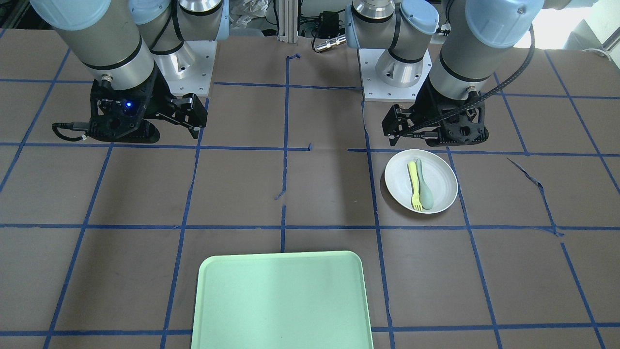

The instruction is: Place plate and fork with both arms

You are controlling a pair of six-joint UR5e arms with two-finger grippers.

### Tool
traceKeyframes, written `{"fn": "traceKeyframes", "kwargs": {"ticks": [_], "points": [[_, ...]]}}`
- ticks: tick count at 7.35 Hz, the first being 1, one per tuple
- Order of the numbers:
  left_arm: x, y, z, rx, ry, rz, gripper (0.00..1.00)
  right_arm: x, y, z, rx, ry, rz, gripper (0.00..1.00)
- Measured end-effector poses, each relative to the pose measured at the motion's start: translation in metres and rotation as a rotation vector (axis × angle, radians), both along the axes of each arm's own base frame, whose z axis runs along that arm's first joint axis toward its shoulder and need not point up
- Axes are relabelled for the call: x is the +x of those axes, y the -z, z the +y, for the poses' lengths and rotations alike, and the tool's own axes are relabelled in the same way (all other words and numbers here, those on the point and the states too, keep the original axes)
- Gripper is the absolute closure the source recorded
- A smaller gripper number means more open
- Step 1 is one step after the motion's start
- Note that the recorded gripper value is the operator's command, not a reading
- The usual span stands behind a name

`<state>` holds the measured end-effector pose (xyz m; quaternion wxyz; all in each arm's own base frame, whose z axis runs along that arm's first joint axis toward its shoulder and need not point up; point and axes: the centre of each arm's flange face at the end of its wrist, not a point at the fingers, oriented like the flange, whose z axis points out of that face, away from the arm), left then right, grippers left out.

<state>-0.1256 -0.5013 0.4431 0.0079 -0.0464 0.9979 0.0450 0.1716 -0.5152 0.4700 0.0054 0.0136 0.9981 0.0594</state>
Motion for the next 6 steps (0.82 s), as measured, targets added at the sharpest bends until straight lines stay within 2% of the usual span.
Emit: {"fn": "traceKeyframes", "kwargs": {"ticks": [4, 6], "points": [[0.0006, -0.0058, -0.0002, -0.011, -0.003, -0.005, 0.0, 0.0011, 0.003, 0.004, 0.001, 0.0, 0.0, 0.0], [0.0062, -0.0046, -0.0022, -0.013, -0.006, -0.033, 0.0, 0.0017, 0.0053, -0.0003, -0.011, -0.001, -0.004, 0.0]]}}
